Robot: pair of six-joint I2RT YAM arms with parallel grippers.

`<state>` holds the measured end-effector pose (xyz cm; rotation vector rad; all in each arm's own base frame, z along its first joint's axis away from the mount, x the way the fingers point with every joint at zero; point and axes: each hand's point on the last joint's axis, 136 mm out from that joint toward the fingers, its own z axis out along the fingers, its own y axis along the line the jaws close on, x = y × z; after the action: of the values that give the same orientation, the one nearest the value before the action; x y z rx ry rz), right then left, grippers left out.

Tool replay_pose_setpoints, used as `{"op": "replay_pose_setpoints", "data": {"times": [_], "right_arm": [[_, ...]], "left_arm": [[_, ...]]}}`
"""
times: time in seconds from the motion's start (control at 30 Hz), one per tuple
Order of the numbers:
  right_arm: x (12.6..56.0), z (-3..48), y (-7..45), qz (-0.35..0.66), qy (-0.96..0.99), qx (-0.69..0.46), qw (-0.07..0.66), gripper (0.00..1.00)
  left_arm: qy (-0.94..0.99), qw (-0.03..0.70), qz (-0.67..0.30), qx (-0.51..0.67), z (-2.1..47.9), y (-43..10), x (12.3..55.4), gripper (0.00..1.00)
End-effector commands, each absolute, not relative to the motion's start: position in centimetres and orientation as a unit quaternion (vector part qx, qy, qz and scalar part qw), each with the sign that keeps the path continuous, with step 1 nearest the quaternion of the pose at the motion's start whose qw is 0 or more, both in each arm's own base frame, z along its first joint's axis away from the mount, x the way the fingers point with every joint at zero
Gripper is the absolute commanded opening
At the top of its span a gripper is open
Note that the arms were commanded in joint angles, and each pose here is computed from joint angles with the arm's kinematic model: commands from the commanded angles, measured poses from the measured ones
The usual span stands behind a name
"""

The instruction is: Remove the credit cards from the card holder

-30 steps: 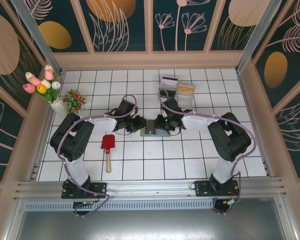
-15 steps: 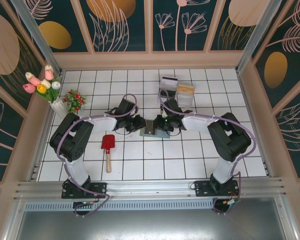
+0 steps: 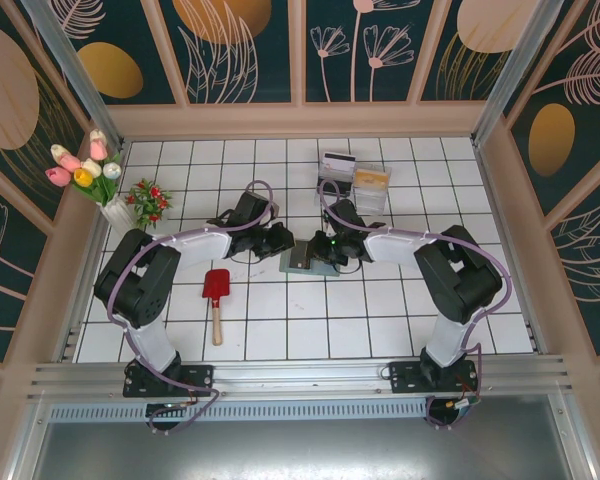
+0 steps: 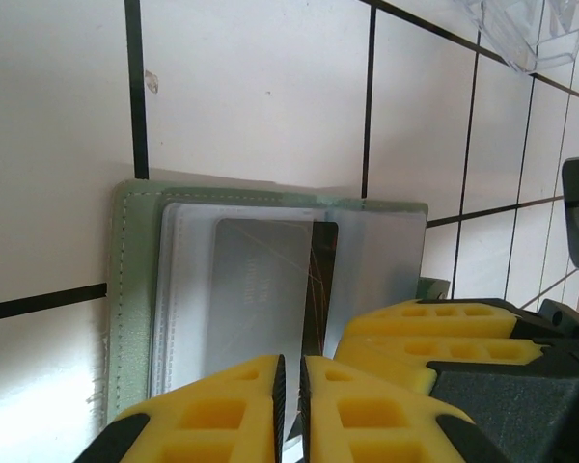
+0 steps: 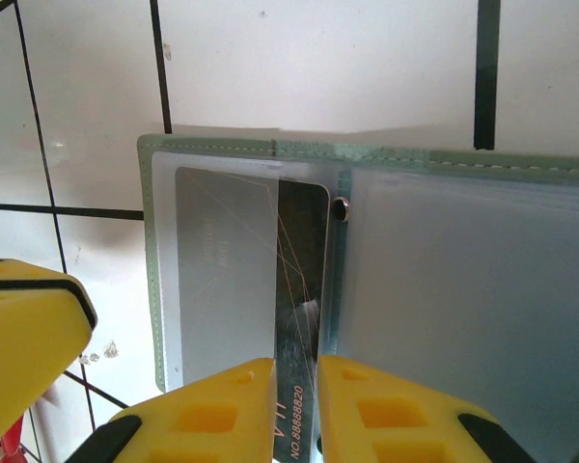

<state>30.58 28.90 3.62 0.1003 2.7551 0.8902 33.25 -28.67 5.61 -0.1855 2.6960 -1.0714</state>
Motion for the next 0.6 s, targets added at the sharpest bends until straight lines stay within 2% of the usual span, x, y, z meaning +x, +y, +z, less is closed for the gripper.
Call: {"op": "replay_pose_setpoints", "data": {"times": [0.0, 0.57], "right_arm": [[30.5, 2.5, 28.4, 0.302, 0.945, 0.05, 0.114, 0.21], [30.0, 1.3, 28.6, 0.318, 0.942, 0.052, 0.091, 0.21]], "left_arm": [[0.921, 0.109, -0.372, -0.05, 5.0, -29.4, 33.3, 0.15], [0.939, 0.079, -0.327, -0.072, 0.8, -27.6, 31.6, 0.15]]}}
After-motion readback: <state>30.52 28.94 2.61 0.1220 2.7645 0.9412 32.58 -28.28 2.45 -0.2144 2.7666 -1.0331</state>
